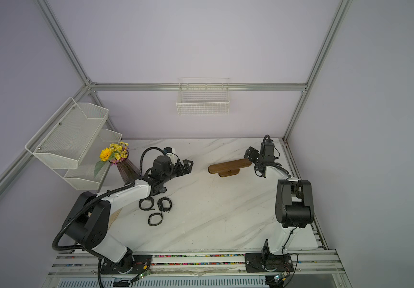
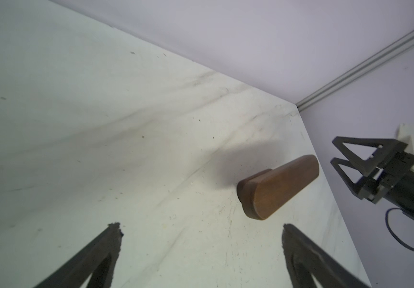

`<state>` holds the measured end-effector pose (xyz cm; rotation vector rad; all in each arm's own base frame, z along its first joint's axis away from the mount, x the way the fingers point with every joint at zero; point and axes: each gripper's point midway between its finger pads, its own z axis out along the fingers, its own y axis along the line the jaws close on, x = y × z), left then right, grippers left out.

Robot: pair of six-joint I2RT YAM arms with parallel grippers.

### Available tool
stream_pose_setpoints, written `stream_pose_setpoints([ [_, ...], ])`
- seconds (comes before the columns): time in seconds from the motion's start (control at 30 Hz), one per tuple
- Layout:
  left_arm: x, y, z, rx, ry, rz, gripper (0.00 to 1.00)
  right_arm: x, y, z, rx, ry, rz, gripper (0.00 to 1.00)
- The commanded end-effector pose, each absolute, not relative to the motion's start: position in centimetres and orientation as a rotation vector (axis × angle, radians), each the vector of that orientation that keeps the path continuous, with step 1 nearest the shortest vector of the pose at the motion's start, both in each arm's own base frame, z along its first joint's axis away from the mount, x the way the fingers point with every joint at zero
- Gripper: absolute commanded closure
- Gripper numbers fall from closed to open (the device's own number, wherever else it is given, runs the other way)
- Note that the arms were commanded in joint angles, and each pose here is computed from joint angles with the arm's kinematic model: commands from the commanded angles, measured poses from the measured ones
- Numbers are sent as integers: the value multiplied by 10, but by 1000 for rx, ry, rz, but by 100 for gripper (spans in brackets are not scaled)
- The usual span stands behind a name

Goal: Place watch on stand
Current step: Move the stand to the center of the board.

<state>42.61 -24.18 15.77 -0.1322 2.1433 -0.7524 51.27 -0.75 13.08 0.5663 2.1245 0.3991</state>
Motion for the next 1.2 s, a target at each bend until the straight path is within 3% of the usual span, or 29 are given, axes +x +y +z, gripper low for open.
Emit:
stream_pose_setpoints([
  [0.0,424,-292,184,-73,2109,-914,0,521,3,126,582,2152,503,3],
  [0.37,437,-356,160,-4,2157,-1044,0,518,21,100,545,2241,603,3],
  [0.57,449,-371,151,4,2176,-1065,7,514,46,95,438,2301,592,3],
  [0.93,454,-370,145,-18,2207,-1054,18,506,83,92,316,2365,516,9],
  [1.17,448,-345,147,-49,2210,-997,19,488,105,91,309,2381,504,10],
])
